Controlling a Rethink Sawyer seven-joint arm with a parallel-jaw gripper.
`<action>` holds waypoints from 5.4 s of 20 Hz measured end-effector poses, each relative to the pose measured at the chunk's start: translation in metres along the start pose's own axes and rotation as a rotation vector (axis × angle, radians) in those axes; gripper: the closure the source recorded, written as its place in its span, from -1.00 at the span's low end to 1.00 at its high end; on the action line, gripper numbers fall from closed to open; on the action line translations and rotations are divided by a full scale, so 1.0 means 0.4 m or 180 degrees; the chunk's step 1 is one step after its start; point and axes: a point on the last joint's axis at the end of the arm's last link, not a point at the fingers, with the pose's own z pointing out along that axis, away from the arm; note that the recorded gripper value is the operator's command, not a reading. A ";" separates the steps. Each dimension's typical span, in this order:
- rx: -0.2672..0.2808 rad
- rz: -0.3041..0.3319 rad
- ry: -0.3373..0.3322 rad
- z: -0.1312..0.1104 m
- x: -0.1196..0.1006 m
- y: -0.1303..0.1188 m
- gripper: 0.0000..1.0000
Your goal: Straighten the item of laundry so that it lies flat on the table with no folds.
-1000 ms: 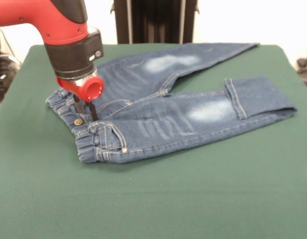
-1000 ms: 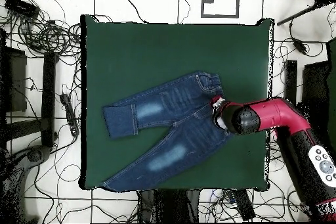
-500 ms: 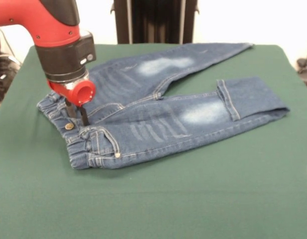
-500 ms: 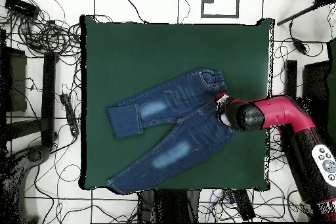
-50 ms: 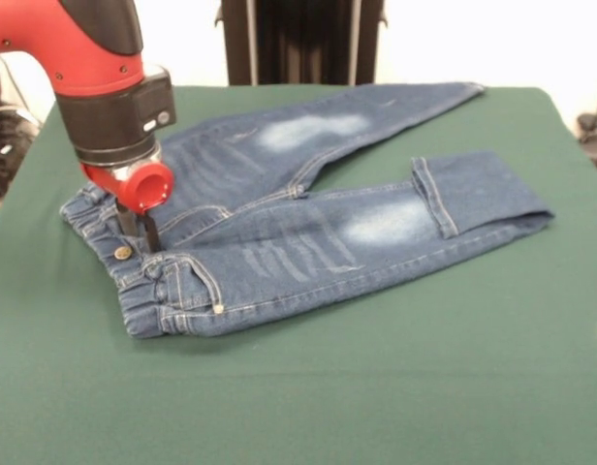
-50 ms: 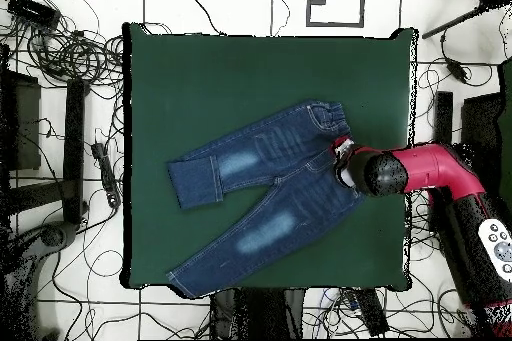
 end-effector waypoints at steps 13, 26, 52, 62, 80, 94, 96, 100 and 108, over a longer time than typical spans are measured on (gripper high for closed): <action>-0.0007 0.0033 -0.0043 0.001 -0.026 0.000 -1.00; -0.0008 -0.0389 -0.0141 0.001 -0.087 -0.002 -1.00; 0.0042 -0.0422 -0.0386 0.001 -0.220 -0.044 1.00; 0.0079 -0.0517 -0.0412 -0.018 -0.207 -0.034 1.00; 0.0383 -0.1002 -0.0458 -0.036 -0.107 0.019 -1.00; 0.0429 -0.1001 -0.0426 -0.037 -0.091 0.009 -1.00; 0.0414 -0.0992 -0.0412 -0.043 -0.072 0.030 -1.00; 0.0383 -0.0952 -0.0364 -0.058 -0.025 0.074 -1.00; 0.0312 -0.0783 -0.0251 -0.082 0.084 0.175 -1.00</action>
